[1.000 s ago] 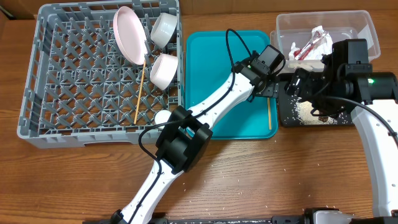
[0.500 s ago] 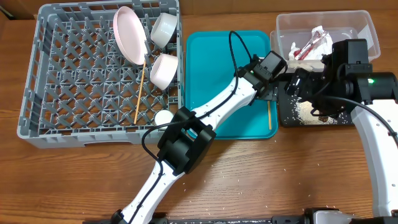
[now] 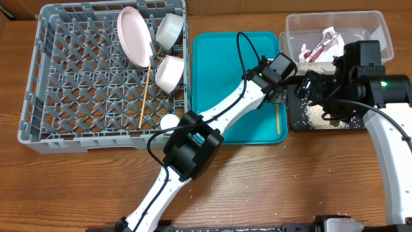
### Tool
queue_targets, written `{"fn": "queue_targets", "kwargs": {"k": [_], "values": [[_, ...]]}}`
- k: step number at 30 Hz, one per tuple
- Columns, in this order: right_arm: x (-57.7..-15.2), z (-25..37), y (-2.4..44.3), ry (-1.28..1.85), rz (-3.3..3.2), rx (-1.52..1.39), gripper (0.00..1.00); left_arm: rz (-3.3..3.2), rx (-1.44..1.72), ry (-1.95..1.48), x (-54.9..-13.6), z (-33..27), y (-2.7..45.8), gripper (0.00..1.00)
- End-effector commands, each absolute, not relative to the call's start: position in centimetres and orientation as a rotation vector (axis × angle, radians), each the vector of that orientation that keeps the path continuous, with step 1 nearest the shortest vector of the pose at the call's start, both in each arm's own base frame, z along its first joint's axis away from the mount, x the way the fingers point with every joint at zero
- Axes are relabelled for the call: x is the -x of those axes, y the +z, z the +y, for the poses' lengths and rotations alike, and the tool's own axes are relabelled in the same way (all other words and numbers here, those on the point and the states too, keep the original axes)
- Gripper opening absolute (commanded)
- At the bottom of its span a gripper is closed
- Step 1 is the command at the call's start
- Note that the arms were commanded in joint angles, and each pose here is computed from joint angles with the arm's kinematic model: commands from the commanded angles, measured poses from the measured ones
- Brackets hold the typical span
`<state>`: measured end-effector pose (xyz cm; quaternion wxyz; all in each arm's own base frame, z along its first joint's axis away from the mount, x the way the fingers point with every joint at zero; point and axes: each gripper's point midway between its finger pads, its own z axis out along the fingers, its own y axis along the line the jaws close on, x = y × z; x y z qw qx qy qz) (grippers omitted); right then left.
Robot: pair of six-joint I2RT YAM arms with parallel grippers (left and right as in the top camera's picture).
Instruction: Sort waste into correct bins and load items into the dishwasher
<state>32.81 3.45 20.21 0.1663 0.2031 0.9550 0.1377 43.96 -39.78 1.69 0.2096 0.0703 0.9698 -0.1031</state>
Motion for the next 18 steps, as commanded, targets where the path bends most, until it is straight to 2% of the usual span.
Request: {"fn": "queue_targets", "kwargs": {"k": [1,2,6,9,11,15,18], "values": [[-32.9,3.4,20.2,0.379,2.714,-0.571,1.00,2.781,-0.207,-0.200,-42.6,-39.0,-3.3,0.80],[-32.9,3.4,20.2,0.379,2.713,-0.570,1.00,2.785,-0.208,-0.196,-42.5,-38.9,-3.3,0.75],[-32.9,3.4,20.2,0.379,2.714,-0.571,1.00,2.786,-0.209,-0.191,-42.4,-38.8,-3.4,0.66],[-32.9,3.4,20.2,0.378,2.713,-0.571,1.00,2.785,-0.236,-0.183,-42.4,-38.8,-3.4,0.64],[-32.9,3.4,20.2,0.379,2.713,-0.570,1.00,2.780,-0.258,-0.182,-42.4,-38.8,-3.4,0.64],[-32.9,3.4,20.2,0.378,2.714,-0.571,1.00,2.722,-0.344,-0.209,-43.0,-40.0,-2.9,0.73],[-32.9,3.4,20.2,0.379,2.714,-0.571,1.00,2.660,-0.397,-0.172,-43.7,-40.4,-2.4,0.74]]}}
